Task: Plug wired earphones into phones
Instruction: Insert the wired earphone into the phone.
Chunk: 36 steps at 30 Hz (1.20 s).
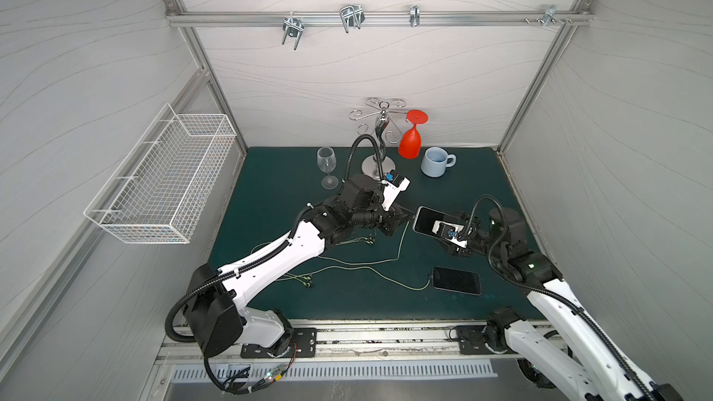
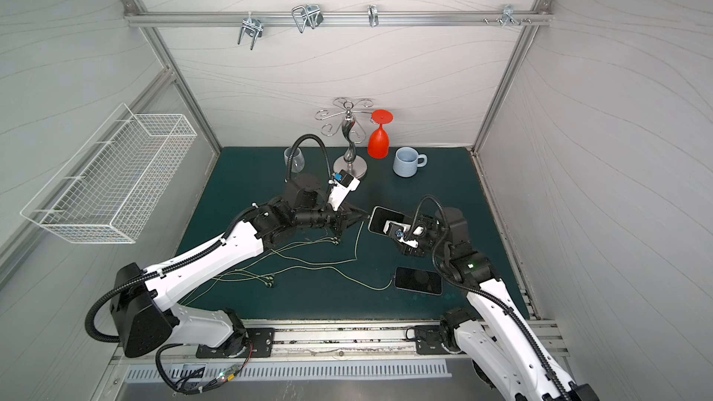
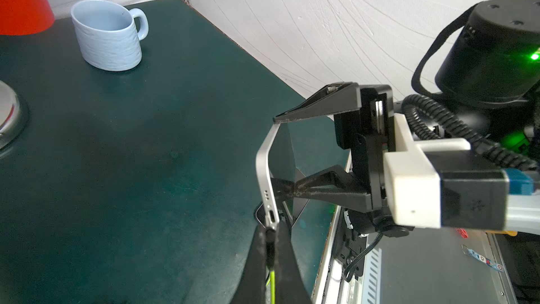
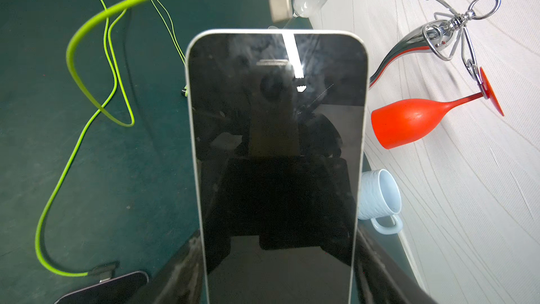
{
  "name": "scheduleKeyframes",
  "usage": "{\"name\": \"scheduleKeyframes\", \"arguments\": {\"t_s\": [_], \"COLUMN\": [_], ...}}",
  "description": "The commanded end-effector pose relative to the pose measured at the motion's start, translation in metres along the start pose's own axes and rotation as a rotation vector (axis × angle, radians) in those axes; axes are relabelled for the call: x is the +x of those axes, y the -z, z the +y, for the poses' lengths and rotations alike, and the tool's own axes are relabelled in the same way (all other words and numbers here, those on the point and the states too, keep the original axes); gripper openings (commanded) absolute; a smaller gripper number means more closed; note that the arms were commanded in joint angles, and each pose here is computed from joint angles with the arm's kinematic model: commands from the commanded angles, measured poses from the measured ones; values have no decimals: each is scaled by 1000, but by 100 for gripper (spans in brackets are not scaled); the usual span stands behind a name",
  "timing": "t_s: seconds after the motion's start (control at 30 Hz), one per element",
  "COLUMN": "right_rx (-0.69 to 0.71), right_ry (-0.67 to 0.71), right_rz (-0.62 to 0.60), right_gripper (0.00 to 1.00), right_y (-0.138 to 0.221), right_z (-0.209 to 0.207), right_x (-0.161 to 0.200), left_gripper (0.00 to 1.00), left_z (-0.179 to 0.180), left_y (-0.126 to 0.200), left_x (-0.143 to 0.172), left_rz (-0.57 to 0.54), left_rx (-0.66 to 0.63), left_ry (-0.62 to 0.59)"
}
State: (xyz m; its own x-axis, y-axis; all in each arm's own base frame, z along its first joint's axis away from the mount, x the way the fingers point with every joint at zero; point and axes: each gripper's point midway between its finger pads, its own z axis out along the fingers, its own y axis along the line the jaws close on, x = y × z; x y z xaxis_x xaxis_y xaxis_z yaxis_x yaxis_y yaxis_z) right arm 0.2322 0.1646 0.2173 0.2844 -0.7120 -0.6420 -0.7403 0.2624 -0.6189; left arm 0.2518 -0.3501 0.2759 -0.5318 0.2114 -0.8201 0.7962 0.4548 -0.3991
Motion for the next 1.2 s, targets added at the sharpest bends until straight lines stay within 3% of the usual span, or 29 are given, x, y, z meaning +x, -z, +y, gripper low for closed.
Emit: {"name": "scheduleKeyframes", "arguments": {"t_s": [0.0, 0.6, 1.17], "right_rx": [31, 67, 55], "right_ry": [54, 62, 68], "right_rz": [-49, -77, -51], "right_gripper": [72, 73, 73], "right_y": [2, 2, 0], "right_z": [-9, -20, -12], "right_x": [-13, -22, -13], "left_gripper": [0, 0, 0], "left_z": [-7, -3, -1], "left_y": [3, -9, 3], "left_x": [-15, -5, -19], "left_rz": [-48, -6, -85], "left_rx": [29, 37, -5], "left_ry": [-9, 31, -11]}}
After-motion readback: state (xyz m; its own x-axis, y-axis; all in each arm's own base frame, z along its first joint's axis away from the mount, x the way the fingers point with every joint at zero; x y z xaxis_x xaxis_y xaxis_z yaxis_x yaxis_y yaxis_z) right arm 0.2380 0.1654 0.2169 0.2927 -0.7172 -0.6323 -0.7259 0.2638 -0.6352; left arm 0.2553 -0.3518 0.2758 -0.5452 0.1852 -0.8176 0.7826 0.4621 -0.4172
